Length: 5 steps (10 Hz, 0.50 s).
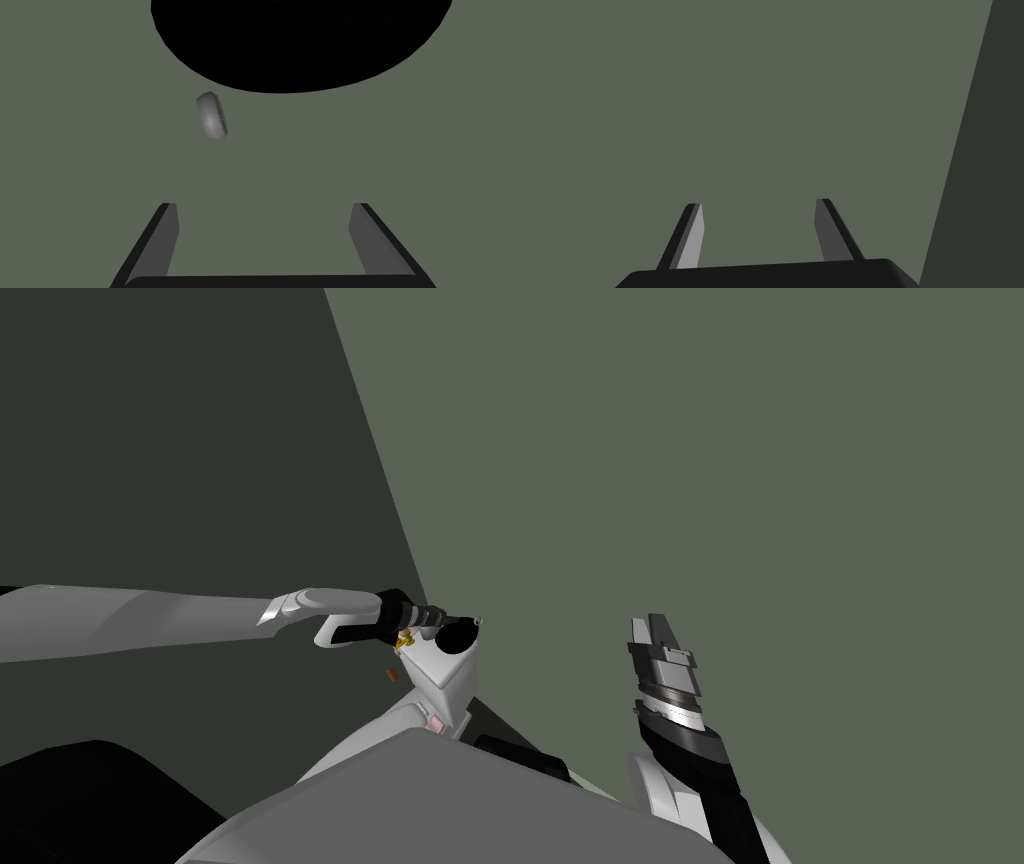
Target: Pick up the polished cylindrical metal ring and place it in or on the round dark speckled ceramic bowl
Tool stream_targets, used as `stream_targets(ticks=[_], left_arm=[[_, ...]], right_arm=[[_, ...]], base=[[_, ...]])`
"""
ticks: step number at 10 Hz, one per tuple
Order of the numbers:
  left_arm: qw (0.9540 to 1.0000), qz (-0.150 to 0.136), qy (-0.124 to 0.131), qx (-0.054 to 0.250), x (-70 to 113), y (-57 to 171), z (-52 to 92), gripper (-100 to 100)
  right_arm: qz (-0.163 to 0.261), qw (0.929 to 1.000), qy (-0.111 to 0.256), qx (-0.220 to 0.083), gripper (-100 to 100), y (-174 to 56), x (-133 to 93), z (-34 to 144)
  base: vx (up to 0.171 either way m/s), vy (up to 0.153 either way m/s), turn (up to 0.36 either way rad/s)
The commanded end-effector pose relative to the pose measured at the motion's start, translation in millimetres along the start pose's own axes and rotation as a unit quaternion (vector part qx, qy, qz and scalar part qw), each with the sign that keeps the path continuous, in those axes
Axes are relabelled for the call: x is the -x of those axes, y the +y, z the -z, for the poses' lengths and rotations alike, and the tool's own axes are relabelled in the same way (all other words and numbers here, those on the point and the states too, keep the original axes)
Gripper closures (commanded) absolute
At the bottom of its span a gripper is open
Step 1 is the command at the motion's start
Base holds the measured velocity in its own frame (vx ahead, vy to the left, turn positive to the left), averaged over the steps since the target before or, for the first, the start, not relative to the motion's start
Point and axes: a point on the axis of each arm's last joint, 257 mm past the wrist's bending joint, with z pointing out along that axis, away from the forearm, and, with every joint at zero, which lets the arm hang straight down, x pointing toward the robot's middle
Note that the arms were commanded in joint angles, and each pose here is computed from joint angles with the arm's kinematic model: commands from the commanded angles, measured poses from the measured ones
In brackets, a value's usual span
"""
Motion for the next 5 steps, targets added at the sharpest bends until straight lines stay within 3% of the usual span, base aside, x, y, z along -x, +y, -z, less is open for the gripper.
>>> stream_targets(ticks=[1,5], left_arm=[[1.0000,0.000,0.000,0.000,0.0,0.0,0.0,0],[1.0000,0.000,0.000,0.000,0.0,0.0,0.0,0]], right_arm=[[0.000,1.0000,0.000,0.000,0,0.0,0.0,0.0],[0.000,1.0000,0.000,0.000,0,0.0,0.0,0.0]], base=[[0.000,0.000,0.000],[0.000,0.000,0.000]])
